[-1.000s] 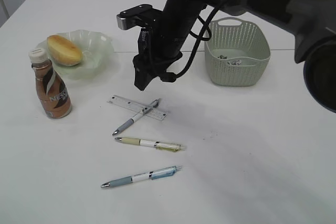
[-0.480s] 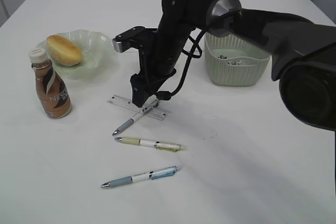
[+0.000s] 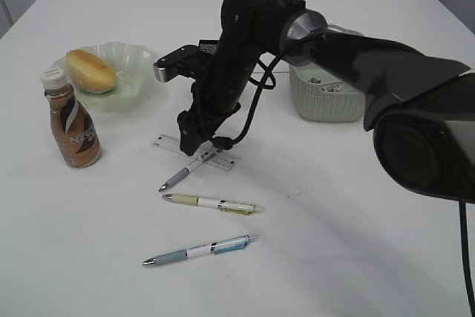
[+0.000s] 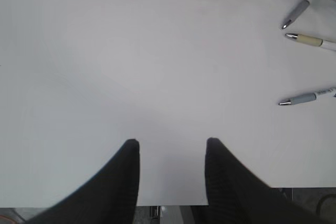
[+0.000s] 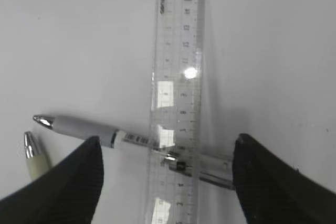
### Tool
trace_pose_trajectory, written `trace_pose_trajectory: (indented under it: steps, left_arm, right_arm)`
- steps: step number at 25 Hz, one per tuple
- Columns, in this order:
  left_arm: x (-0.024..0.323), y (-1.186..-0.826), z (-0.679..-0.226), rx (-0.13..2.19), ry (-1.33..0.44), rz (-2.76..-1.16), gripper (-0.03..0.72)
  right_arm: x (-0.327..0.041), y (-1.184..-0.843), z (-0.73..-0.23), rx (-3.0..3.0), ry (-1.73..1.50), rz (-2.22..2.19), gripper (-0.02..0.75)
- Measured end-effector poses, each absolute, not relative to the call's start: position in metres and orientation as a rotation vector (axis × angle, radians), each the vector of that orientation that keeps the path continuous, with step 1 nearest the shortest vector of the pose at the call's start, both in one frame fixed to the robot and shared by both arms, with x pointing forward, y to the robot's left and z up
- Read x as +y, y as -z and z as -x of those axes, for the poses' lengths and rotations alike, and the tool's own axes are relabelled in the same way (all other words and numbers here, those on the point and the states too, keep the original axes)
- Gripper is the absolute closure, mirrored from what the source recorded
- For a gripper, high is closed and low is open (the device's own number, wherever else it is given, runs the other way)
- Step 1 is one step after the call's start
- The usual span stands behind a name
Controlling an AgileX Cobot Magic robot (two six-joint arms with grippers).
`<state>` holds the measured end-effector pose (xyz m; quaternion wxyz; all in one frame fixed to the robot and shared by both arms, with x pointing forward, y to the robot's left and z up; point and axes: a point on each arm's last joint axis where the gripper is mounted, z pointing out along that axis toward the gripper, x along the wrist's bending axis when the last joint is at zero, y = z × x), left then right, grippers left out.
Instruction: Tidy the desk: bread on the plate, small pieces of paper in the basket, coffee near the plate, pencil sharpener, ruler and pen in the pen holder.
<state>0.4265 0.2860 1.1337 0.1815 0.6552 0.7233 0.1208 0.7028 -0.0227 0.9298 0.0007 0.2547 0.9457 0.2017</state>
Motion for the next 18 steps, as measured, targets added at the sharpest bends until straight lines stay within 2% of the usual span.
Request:
trace_pose_trajectory:
  steps: [6, 18]
  left_arm:
    - [0.286, -1.116, -0.424, 2.085, -0.292, -1.887, 0.381]
    - [0.286, -1.114, -0.424, 2.088, -0.288, -1.89, 0.381]
  right_arm:
    - [-0.015, -0.916, -0.702, 2.988, -0.629, -0.791, 0.176]
    - [-0.014, -0.918, -0.703, 2.979, -0.644, -0.775, 0.176]
